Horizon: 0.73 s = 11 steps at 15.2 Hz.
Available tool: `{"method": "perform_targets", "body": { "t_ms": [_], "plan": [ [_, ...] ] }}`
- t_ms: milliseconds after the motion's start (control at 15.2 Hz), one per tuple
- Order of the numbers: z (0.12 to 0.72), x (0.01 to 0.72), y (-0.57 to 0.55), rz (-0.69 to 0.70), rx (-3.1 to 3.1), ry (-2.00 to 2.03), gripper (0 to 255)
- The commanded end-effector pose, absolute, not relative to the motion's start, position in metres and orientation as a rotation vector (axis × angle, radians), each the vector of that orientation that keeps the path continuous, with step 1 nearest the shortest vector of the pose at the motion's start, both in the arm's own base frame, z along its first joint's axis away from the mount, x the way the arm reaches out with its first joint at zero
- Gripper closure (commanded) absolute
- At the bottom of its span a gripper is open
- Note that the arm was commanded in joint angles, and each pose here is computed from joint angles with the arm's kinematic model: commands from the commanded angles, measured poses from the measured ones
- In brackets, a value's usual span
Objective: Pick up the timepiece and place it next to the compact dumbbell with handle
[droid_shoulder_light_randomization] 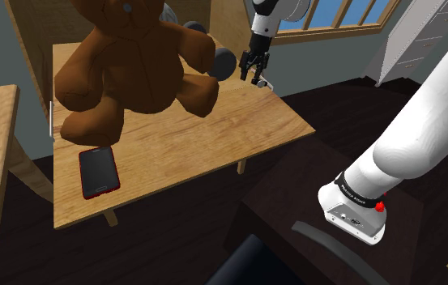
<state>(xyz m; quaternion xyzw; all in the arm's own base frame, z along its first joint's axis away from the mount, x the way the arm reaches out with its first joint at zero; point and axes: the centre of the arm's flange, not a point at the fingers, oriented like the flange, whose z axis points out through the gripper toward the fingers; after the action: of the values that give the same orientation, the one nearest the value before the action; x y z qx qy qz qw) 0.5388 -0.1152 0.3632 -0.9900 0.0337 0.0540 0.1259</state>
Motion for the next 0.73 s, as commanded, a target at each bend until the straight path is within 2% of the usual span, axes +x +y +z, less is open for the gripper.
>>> {"method": "perform_targets", "body": {
  "t_ms": [0,132,660],
  "plan": [
    [0.384,0.541,-0.12,0.157,-2.883,0.098,0],
    [0.407,0.543,-0.126,0.157,-2.883,0.098,0],
    [0.407,0.543,-0.126,0.157,-2.883,0.098,0]
  ]
}}
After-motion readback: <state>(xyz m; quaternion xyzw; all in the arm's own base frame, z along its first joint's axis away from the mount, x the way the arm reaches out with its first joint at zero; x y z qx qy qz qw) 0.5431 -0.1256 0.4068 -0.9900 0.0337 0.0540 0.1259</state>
